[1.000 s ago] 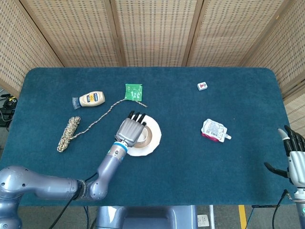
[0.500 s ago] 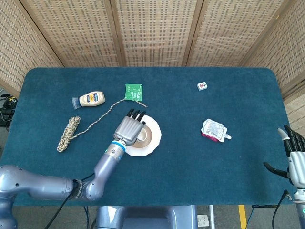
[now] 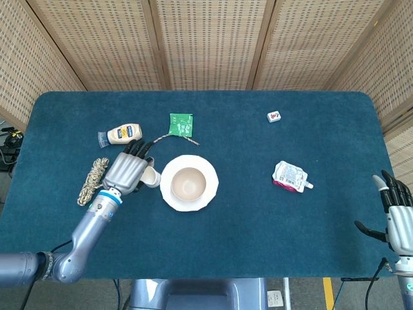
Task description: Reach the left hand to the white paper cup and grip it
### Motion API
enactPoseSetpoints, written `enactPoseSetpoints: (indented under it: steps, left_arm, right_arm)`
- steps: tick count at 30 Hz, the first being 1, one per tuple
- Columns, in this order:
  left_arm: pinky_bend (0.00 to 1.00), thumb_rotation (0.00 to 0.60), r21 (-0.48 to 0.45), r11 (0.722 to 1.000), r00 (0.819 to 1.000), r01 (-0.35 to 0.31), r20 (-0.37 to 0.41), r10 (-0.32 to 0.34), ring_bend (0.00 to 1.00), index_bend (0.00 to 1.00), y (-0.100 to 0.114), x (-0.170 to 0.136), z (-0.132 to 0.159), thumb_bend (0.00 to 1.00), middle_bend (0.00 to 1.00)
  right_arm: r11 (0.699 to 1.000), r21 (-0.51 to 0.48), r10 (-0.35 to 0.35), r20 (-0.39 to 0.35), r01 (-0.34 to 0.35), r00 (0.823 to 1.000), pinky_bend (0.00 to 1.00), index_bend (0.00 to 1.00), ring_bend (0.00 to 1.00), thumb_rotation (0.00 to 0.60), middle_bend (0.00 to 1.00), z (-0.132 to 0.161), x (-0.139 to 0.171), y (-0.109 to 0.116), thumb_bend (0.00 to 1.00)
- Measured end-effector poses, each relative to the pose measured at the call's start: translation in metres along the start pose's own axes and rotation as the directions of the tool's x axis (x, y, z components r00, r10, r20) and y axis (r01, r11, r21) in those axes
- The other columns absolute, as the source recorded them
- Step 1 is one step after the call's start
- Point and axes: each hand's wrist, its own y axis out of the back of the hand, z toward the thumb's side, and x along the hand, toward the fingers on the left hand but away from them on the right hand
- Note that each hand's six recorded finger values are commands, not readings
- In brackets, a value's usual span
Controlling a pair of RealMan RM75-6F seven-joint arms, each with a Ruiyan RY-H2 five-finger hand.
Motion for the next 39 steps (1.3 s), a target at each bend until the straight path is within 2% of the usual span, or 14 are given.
enactPoseSetpoints:
  steps: [8,16,17,22,26,29,32,34,37,39]
  left_arm:
    - [0.00,0.600,0.008,0.999,0.997,0.053,-0.061,-0.052,0.00,0.37,-0.040,-0.001,-0.036,0.37,0.00]
    - [0.00,0.600,0.026,0.996,0.994,0.081,-0.077,-0.079,0.00,0.33,-0.064,0.001,-0.045,0.36,0.00]
    - [0.00,0.600,0.029,0.996,0.993,0.085,-0.079,-0.082,0.00,0.31,-0.067,0.002,-0.046,0.34,0.00]
    - [0.00,0.600,0.052,0.993,0.991,0.102,-0.088,-0.097,0.00,0.02,-0.077,0.003,-0.047,0.19,0.00]
    - [0.00,0.600,0.038,0.995,0.992,0.094,-0.084,-0.091,0.00,0.00,-0.076,0.000,-0.047,0.16,0.00]
    - [0.00,0.600,-0.016,0.998,0.995,0.060,-0.077,-0.061,0.00,0.00,-0.067,-0.008,-0.047,0.16,0.00]
    - [0.00,0.600,-0.066,0.998,0.998,-0.011,-0.064,0.007,0.00,0.00,-0.055,-0.021,-0.049,0.16,0.00]
    - [0.00,0.600,-0.081,0.993,0.995,-0.083,-0.064,0.078,0.00,0.00,-0.047,-0.034,-0.053,0.16,0.00]
    - [0.00,0.600,-0.088,0.976,0.978,-0.197,-0.083,0.190,0.00,0.00,-0.040,-0.059,-0.064,0.16,0.00]
    - [0.00,0.600,-0.085,0.961,0.961,-0.264,-0.110,0.254,0.00,0.00,-0.042,-0.081,-0.075,0.16,0.00]
  right_arm:
    - [1.000,-0.001,0.006,-0.024,-0.006,1.000,0.11,0.03,0.00,0.600,0.00,0.009,0.001,-0.004,0.05]
    - [1.000,-0.005,0.001,-0.030,-0.001,1.000,0.11,0.03,0.00,0.600,0.00,0.011,0.002,-0.003,0.05]
    - [1.000,-0.006,-0.001,-0.029,0.001,1.000,0.11,0.03,0.00,0.600,0.00,0.010,0.002,-0.003,0.05]
    - [1.000,-0.008,-0.005,-0.027,0.004,1.000,0.11,0.02,0.00,0.600,0.00,0.010,0.001,-0.002,0.05]
    - [1.000,-0.007,-0.003,-0.029,0.003,1.000,0.11,0.02,0.00,0.600,0.00,0.010,0.001,-0.002,0.05]
    - [1.000,0.003,-0.001,-0.030,0.001,1.000,0.08,0.02,0.00,0.600,0.00,0.010,0.001,-0.003,0.05]
    - [1.000,0.023,0.008,-0.029,-0.007,1.000,0.04,0.02,0.00,0.600,0.00,0.009,0.001,-0.005,0.05]
    - [0.999,0.045,0.023,-0.025,-0.022,0.999,0.02,0.01,0.00,0.600,0.00,0.008,0.001,-0.008,0.05]
    - [0.996,0.080,0.050,-0.016,-0.049,0.999,0.00,0.00,0.00,0.600,0.00,0.008,0.001,-0.014,0.05]
    - [0.993,0.100,0.067,-0.008,-0.066,0.998,0.00,0.00,0.00,0.600,0.00,0.007,0.001,-0.018,0.05]
